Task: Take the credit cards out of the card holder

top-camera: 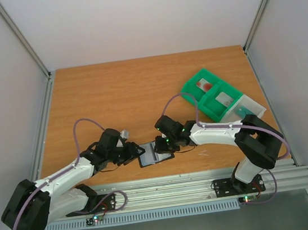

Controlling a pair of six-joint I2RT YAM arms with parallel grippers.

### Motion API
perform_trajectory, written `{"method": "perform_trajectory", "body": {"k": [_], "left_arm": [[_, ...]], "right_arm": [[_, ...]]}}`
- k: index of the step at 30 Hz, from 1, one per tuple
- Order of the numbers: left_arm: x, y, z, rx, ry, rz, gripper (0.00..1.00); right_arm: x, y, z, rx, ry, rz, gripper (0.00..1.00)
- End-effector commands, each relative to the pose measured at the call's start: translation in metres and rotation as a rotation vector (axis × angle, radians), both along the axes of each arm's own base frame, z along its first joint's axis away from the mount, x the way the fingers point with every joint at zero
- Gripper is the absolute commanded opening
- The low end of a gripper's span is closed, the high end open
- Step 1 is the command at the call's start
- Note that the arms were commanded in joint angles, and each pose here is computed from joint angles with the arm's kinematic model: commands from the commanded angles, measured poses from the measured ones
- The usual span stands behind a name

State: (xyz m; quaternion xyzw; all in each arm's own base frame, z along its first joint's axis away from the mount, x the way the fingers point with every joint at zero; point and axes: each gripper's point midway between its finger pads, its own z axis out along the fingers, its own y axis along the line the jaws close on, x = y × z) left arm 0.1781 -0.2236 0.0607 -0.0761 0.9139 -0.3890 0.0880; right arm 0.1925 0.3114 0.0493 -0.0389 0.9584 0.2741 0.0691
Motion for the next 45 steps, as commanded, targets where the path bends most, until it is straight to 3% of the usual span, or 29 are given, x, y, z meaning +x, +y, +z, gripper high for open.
{"method": "perform_trajectory", "body": {"k": [1,15,20,29,36,45], "left_arm": [[0.004,-0.005,0.010,-0.054,-0.025,0.023,0.48],[0.014,-0.020,0.001,-0.126,-0.026,0.019,0.49],[0.015,-0.018,-0.007,-0.101,-0.023,0.023,0.49],[0.015,-0.017,-0.013,-0.085,-0.019,0.019,0.47],[0.014,-0.008,-0.002,-0.058,-0.033,0.056,0.47],[0.016,-0.013,0.032,-0.125,-0.105,0.039,0.51]], "right_arm": [[0.006,0.014,-0.001,0.030,-0.015,0.011,0.26],[-0.002,0.004,-0.030,-0.020,0.025,0.009,0.18],[-0.005,0.001,-0.037,-0.016,0.031,0.000,0.10],[-0.013,-0.004,-0.054,-0.018,0.072,-0.019,0.08],[-0.014,-0.005,-0.052,-0.016,0.076,-0.017,0.07],[-0.013,-0.004,-0.052,-0.010,0.076,-0.028,0.07]]}}
